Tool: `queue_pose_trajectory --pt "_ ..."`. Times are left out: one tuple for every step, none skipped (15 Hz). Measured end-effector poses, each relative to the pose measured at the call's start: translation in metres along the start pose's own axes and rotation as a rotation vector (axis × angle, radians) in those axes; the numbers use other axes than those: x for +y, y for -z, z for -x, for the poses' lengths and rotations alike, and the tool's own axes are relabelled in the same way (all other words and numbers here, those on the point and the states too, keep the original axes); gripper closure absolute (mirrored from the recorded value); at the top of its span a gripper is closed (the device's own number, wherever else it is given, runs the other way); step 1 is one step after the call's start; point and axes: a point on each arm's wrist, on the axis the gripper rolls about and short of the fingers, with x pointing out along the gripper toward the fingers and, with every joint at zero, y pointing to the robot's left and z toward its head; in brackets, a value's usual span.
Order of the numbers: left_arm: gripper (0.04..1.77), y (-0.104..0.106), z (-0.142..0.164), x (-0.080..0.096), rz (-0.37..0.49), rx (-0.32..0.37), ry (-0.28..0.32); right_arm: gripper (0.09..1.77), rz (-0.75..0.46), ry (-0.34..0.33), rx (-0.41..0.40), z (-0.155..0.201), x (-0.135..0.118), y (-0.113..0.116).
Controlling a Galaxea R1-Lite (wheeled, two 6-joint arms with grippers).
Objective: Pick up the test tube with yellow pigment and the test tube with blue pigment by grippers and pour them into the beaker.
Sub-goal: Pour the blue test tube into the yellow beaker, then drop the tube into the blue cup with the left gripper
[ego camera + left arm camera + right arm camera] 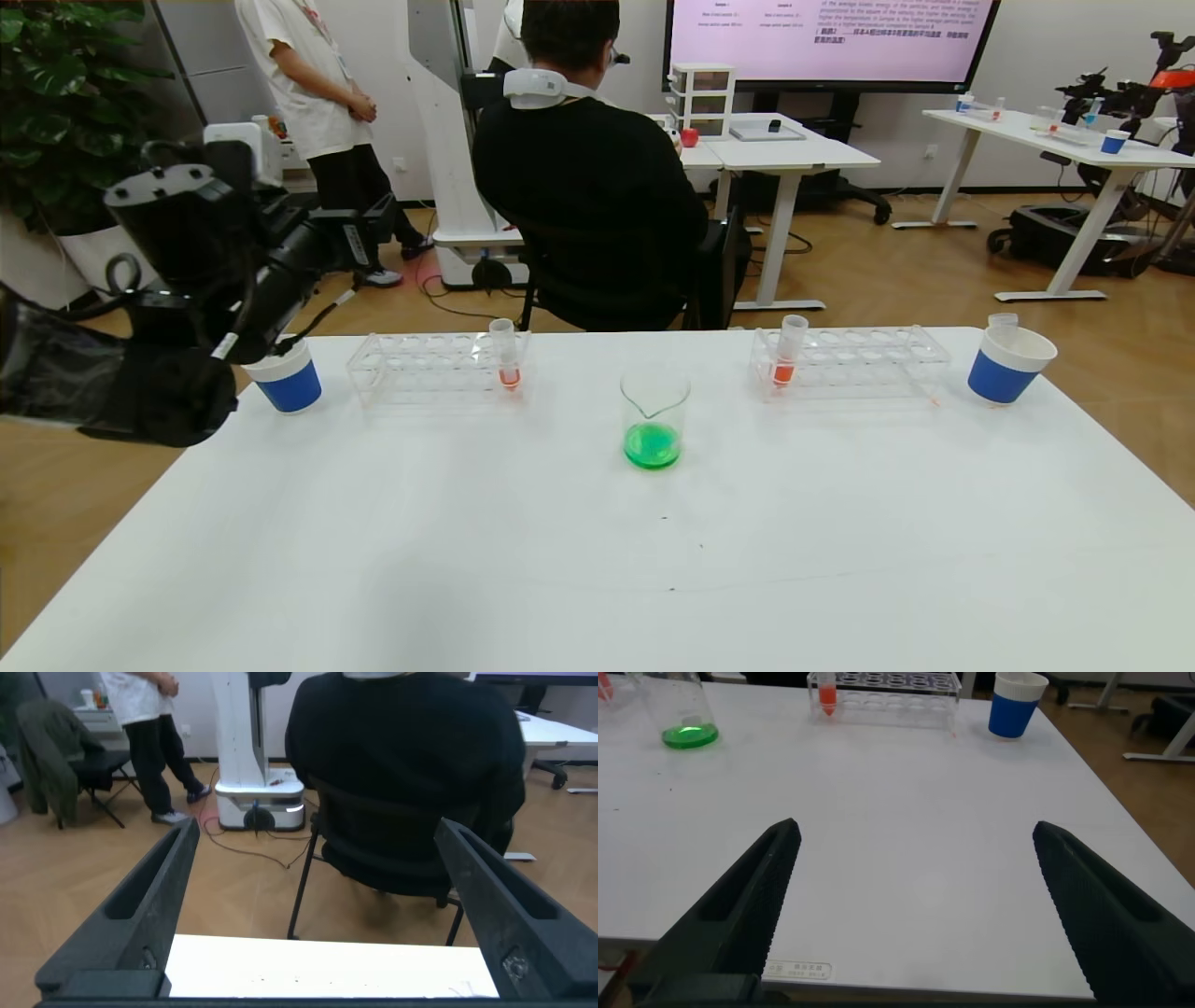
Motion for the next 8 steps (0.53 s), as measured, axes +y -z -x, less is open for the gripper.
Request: queue_pose_trajectory --pt "0.06 -0.015 0.015 -0.001 -0.01 -0.021 0.011 0.12 0.0 0.0 0.0 0.0 0.0 0.0" --pt "0.06 -0.033 0.033 0.001 -0.018 -0.05 0.018 0.12 0.0 0.0 0.0 0.0 0.0 0.0" --pt "0.06 -0.049 0.053 0.004 -0.03 -0.078 0.021 0.12 0.0 0.0 0.0 0.0 0.0 0.0" --pt "0.06 -0.063 0.071 0.008 -0.042 -0.099 0.02 0.12 0.0 0.0 0.0 0.0 0.0 0.0" --pt "0.06 -0.078 0.095 0.013 -0.055 -0.128 0.017 0.12 0.0 0.0 0.0 0.0 0.0 0.0" --pt "0.06 -0.089 0.115 0.017 -0.063 -0.144 0.016 0.12 0.0 0.0 0.0 0.0 0.0 0.0" --pt "0.06 -0.098 0.138 0.022 -0.072 -0.158 0.016 0.12 0.0 0.0 0.0 0.0 0.0 0.0" --pt "0.06 -0.106 0.162 0.026 -0.08 -0.167 0.019 0.12 0.0 0.0 0.0 0.0 0.0 0.0"
